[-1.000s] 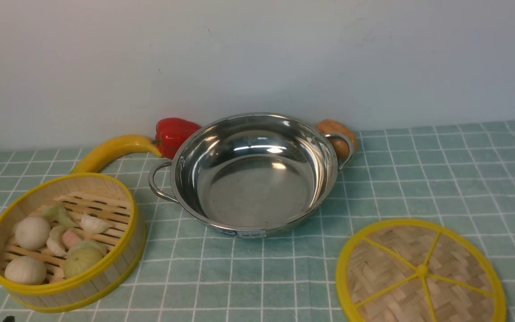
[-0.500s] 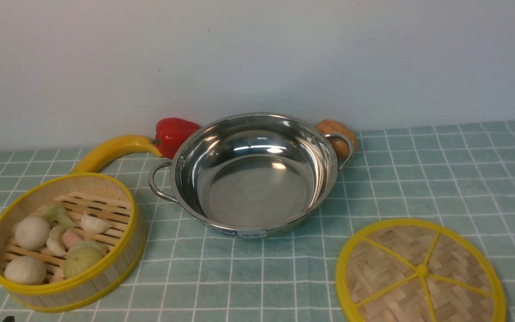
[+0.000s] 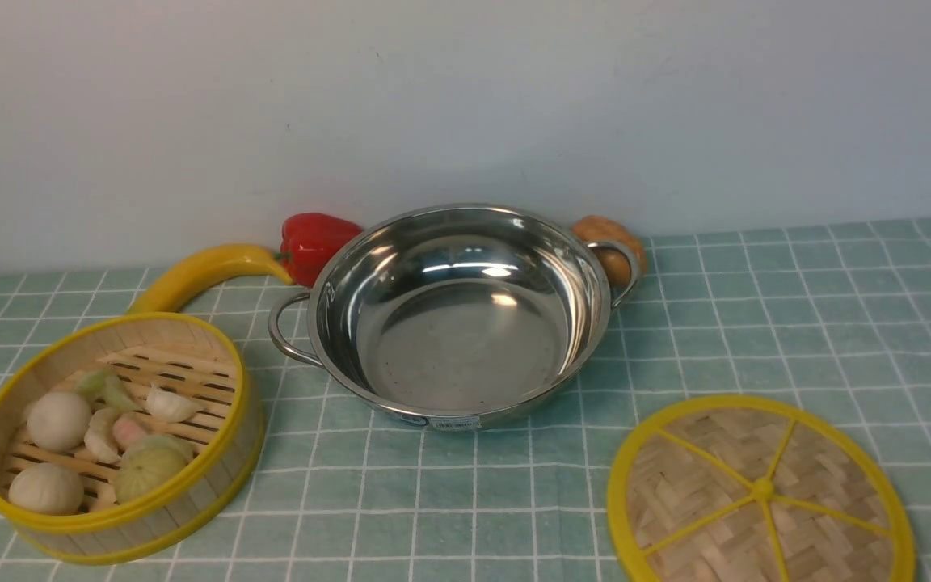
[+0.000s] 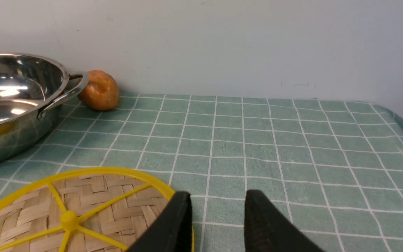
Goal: Place the steamer in the pot on the blue tablecloth, and put the lid on the steamer.
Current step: 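Grasp the rim of the steamer basket holding the buns with the left gripper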
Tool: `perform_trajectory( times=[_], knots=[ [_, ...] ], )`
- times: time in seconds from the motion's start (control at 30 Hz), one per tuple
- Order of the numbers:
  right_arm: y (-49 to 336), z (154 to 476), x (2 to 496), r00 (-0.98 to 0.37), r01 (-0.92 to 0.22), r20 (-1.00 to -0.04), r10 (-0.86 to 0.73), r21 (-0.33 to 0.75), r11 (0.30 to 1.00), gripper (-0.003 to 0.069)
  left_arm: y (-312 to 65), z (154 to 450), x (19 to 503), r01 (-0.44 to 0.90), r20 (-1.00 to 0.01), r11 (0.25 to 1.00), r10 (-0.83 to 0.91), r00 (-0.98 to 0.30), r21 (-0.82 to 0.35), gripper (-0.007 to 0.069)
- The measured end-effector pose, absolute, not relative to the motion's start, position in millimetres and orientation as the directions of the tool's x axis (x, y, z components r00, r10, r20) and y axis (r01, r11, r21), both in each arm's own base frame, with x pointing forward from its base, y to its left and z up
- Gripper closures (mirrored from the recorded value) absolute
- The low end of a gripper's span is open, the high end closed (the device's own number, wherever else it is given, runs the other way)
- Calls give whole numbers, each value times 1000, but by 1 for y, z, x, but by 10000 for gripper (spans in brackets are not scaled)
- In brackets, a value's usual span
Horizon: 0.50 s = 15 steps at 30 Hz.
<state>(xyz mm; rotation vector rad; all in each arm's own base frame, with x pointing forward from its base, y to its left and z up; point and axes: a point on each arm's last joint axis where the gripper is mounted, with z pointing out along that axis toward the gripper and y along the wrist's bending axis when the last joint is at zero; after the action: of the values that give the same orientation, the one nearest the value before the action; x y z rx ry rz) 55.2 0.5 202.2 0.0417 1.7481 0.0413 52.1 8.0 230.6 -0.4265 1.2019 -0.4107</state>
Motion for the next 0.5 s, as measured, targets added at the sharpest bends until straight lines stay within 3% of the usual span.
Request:
perform_trajectory(
  times=[0.33,0.5],
  knots=[
    [0,202,55,-177,5,-983,51,51,999,419,14,248,44,126,-714,858,-489,501,-499,330],
    [0,202,55,-177,5,-983,51,51,999,419,17,265,31,159,-605,893,-407,685,-421,330]
  ],
)
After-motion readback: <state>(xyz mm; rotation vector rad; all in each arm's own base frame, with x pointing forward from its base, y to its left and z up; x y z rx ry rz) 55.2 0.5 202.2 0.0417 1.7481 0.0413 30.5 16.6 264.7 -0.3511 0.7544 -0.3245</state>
